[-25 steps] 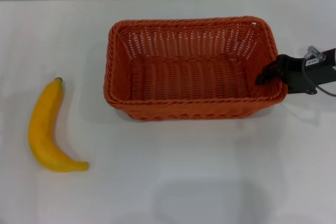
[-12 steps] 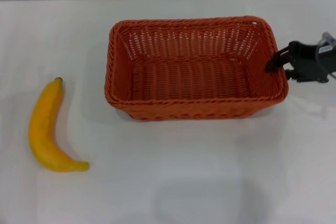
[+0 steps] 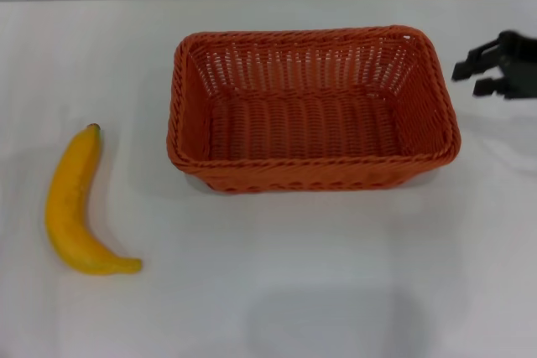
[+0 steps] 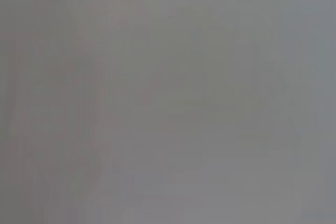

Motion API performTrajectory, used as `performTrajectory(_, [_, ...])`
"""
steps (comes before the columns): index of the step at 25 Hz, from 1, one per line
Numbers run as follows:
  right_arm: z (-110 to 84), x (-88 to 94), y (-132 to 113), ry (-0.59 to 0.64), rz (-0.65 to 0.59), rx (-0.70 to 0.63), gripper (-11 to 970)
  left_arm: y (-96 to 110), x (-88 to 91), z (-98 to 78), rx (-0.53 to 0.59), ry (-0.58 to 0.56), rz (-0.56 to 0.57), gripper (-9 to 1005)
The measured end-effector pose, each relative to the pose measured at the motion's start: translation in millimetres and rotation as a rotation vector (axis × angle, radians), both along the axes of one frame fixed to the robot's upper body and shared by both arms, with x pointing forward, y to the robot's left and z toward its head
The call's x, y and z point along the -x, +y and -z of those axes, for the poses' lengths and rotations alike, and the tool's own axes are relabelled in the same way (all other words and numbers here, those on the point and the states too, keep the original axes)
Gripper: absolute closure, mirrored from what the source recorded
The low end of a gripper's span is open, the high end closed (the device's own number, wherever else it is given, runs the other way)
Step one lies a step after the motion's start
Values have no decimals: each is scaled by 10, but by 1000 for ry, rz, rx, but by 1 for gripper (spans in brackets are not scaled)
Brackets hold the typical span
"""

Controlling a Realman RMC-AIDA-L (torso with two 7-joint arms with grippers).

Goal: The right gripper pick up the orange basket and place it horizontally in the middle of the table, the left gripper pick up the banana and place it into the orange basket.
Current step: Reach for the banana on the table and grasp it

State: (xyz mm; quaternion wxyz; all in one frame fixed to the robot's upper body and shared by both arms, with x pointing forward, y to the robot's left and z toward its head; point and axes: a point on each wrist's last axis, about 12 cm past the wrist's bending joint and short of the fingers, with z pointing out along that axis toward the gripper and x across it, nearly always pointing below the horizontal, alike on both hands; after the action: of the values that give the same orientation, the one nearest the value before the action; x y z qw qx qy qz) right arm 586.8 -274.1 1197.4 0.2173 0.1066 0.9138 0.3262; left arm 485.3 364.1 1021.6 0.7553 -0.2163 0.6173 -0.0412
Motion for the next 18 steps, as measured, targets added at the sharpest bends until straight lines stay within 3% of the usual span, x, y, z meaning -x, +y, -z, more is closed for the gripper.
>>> performTrajectory(8, [-88, 13, -449, -194, 23, -47, 584, 13, 12, 14, -1, 11, -4, 141])
performTrajectory(12, [5, 40, -721, -338, 36, -176, 585, 36, 7, 8, -9, 13, -6, 141])
performTrajectory(15, [157, 89, -909, -514, 52, -263, 586, 43, -8, 17, -5, 26, -9, 141])
performTrajectory(18, [407, 185, -1069, -777, 79, -227, 586, 61, -13, 36, 6, 43, -23, 141])
